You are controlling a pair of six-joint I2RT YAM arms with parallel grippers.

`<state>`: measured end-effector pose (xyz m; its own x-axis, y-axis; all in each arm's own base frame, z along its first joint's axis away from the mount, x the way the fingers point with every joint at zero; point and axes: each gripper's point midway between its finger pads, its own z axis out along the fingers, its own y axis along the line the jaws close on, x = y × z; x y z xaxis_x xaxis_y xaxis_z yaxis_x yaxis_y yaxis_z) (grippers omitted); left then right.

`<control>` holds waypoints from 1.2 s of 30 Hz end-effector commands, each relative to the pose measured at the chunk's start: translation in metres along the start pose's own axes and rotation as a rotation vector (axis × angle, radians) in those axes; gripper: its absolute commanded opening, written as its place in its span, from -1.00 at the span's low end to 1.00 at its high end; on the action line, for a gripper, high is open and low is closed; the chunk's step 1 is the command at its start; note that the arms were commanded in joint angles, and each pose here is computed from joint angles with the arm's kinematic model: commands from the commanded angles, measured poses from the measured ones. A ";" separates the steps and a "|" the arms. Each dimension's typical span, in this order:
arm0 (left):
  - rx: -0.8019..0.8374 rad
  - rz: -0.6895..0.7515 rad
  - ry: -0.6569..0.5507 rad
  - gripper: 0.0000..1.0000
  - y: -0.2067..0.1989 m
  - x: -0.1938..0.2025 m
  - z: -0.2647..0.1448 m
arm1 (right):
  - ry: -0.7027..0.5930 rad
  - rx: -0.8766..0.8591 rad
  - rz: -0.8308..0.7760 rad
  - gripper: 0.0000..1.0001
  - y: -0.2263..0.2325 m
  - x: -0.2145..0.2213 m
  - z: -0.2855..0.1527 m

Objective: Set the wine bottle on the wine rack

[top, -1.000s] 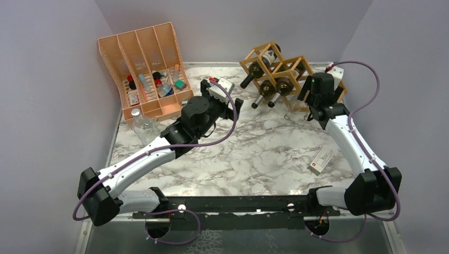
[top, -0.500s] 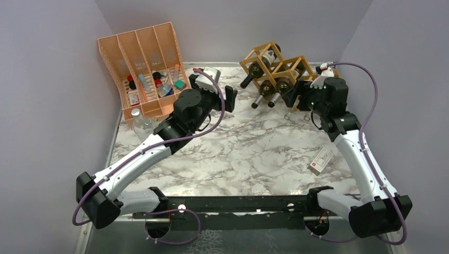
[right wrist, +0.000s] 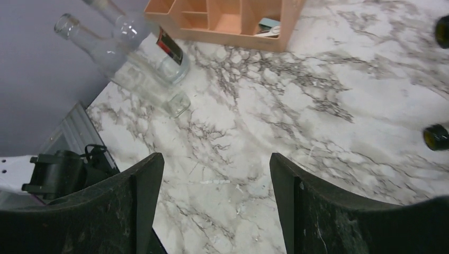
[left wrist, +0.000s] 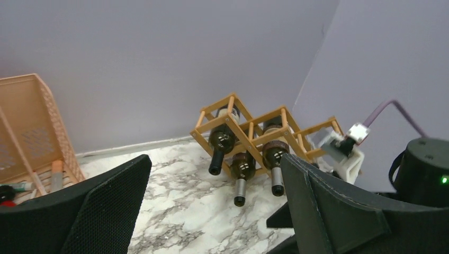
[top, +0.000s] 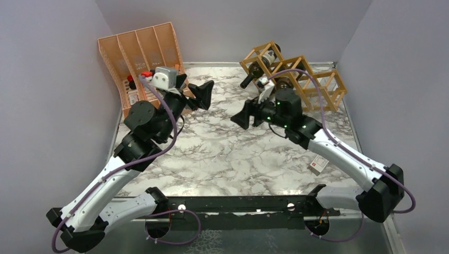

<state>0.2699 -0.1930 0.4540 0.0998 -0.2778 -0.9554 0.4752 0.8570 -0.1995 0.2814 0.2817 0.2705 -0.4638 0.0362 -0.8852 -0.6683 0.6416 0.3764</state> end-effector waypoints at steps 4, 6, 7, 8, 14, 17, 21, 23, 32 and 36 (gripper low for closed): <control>-0.137 0.002 -0.061 0.98 0.031 -0.035 -0.031 | -0.072 -0.186 -0.171 0.51 0.088 -0.005 0.058; -0.152 0.001 -0.078 0.98 0.035 -0.042 -0.039 | -0.076 -0.244 -0.224 0.51 0.114 0.001 0.075; -0.162 -0.002 -0.084 0.98 0.037 -0.044 -0.041 | -0.081 -0.263 -0.241 0.51 0.125 0.002 0.085; -0.174 -0.003 -0.093 0.98 0.040 -0.048 -0.045 | -0.076 -0.283 -0.250 0.51 0.138 0.006 0.095; -0.311 -0.006 -0.163 0.98 0.066 -0.071 -0.063 | -0.150 -0.372 -0.291 0.50 0.195 0.013 0.151; -0.350 -0.004 -0.252 0.98 0.071 -0.103 -0.067 | -0.218 -0.370 -0.316 0.50 0.207 0.017 0.174; -0.357 0.019 -0.265 0.98 0.071 -0.119 -0.067 | -0.251 -0.382 -0.332 0.51 0.217 0.019 0.197; -0.360 0.025 -0.259 0.98 0.071 -0.117 -0.066 | -0.248 -0.389 -0.336 0.50 0.222 0.019 0.208; -0.365 0.056 -0.226 0.98 0.070 -0.108 -0.057 | -0.274 -0.395 -0.390 0.28 0.231 0.020 0.238; -0.369 0.064 -0.222 0.98 0.071 -0.107 -0.055 | -0.272 -0.384 -0.415 0.02 0.230 0.020 0.242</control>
<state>0.2471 -0.0872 0.5227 0.3053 -0.2799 -0.9102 0.1493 0.9581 -0.2446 0.2545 0.6095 0.2634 -0.0483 0.0476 -0.9977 -0.9505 0.3049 0.0606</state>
